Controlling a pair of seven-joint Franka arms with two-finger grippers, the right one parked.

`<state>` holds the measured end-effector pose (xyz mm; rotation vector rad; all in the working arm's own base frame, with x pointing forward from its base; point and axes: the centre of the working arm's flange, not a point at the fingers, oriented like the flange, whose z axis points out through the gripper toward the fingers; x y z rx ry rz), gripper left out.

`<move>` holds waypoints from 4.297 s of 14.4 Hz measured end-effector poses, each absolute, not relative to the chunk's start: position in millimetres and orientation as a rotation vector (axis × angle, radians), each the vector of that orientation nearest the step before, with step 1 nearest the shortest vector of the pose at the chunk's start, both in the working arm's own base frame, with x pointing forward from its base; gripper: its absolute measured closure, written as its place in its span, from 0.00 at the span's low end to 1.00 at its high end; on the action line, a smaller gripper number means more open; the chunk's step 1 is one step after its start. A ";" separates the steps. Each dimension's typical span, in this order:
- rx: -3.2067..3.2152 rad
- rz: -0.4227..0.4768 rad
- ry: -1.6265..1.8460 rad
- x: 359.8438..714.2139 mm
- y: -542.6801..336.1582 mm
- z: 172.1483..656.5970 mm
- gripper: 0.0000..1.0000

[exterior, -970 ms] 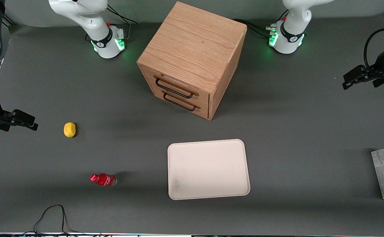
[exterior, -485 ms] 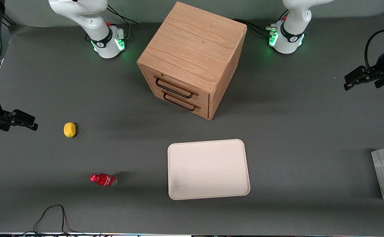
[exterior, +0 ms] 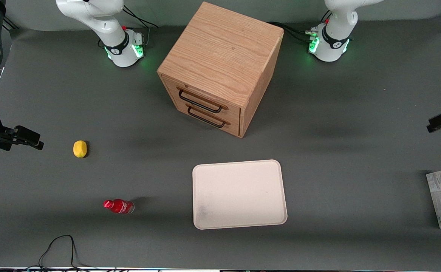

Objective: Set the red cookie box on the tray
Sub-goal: 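Lower the open left gripper around the cookie box and close it, then lift the cookie box and carry it over the white tray, then lower the box onto the tray and open the left gripper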

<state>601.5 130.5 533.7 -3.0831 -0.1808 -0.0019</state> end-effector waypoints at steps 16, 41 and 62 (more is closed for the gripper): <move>-3.028 -0.125 0.085 715.9 311.6 276.0 0.01; -3.208 0.044 0.357 695.3 100.9 522.1 0.89; -3.190 -0.081 0.039 686.4 -340.5 266.5 0.89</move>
